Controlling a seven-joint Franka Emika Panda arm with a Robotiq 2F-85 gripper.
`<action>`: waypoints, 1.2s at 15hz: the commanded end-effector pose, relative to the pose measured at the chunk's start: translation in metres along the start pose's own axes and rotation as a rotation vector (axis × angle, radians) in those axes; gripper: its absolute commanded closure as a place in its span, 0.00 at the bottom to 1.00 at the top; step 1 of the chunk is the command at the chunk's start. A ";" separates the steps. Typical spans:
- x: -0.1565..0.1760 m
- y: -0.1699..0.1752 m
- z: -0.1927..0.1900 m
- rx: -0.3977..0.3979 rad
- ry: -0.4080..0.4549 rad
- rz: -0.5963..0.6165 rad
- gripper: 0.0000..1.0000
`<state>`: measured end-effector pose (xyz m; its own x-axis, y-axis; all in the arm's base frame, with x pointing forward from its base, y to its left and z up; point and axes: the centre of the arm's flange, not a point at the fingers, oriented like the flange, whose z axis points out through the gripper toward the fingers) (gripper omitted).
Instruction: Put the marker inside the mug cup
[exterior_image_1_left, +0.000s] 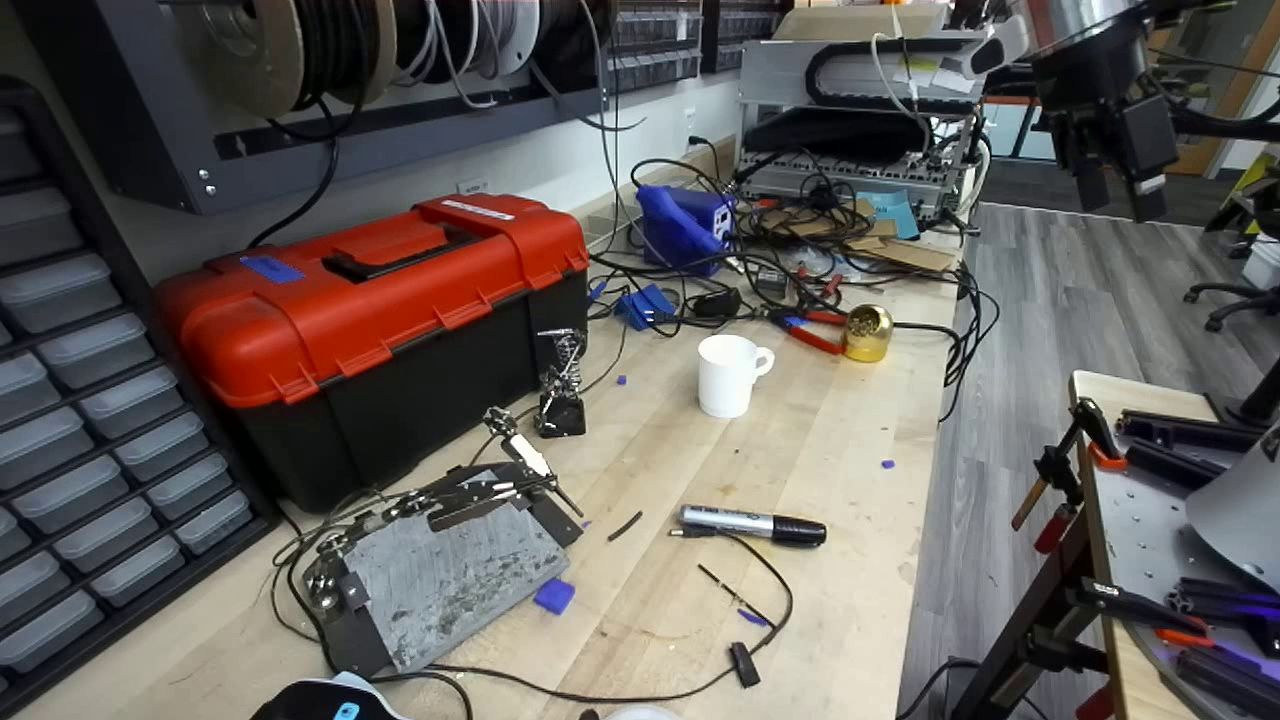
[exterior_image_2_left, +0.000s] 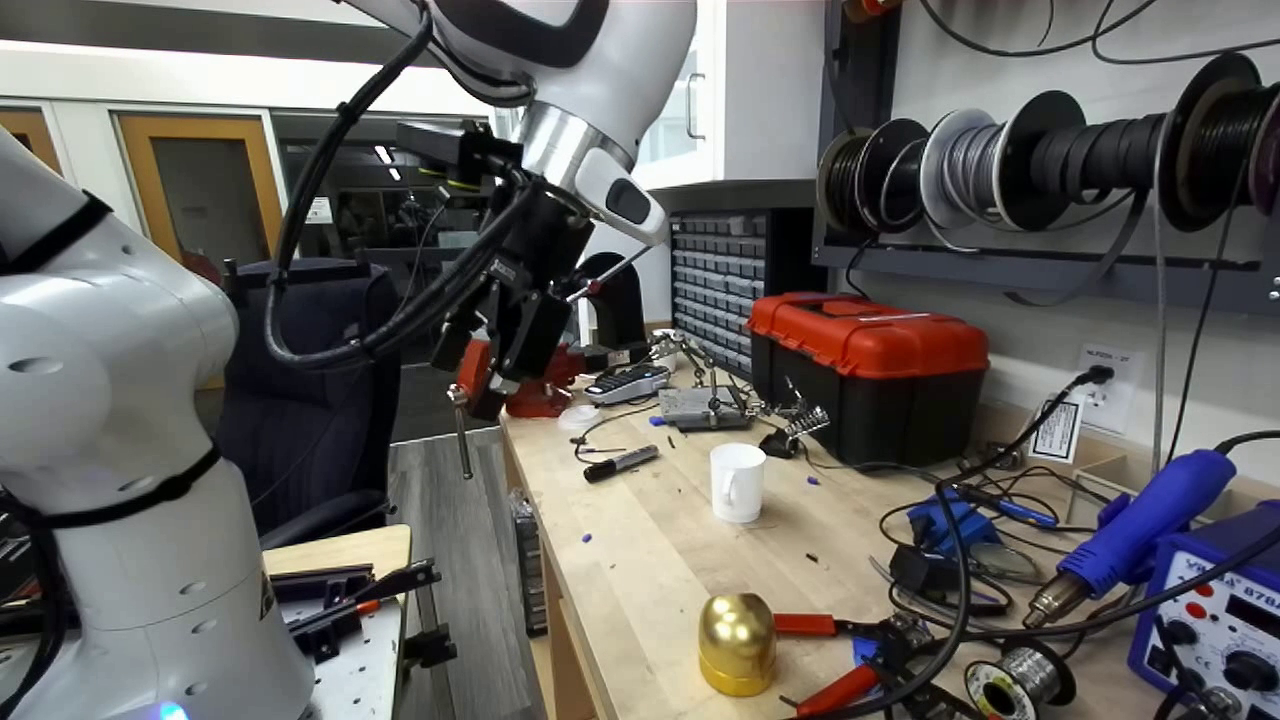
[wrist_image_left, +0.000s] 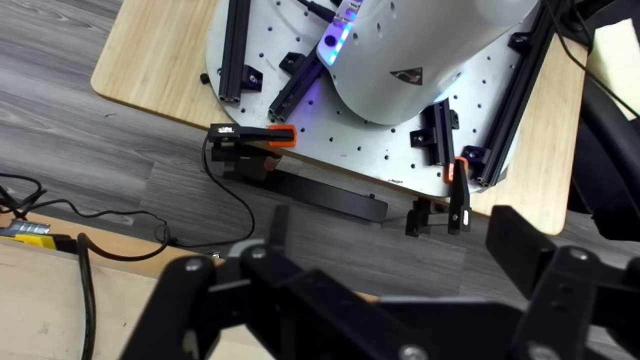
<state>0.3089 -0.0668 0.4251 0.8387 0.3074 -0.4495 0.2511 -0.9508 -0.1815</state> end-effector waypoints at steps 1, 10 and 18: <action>0.026 0.003 0.003 -0.016 0.024 0.006 0.00; 0.087 -0.012 -0.016 -0.072 0.213 -0.045 0.00; 0.136 -0.051 -0.034 -0.096 0.354 -0.112 0.00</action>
<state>0.4100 0.0050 0.4032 0.9080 0.3940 -0.1426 0.3803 -0.9177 -0.1145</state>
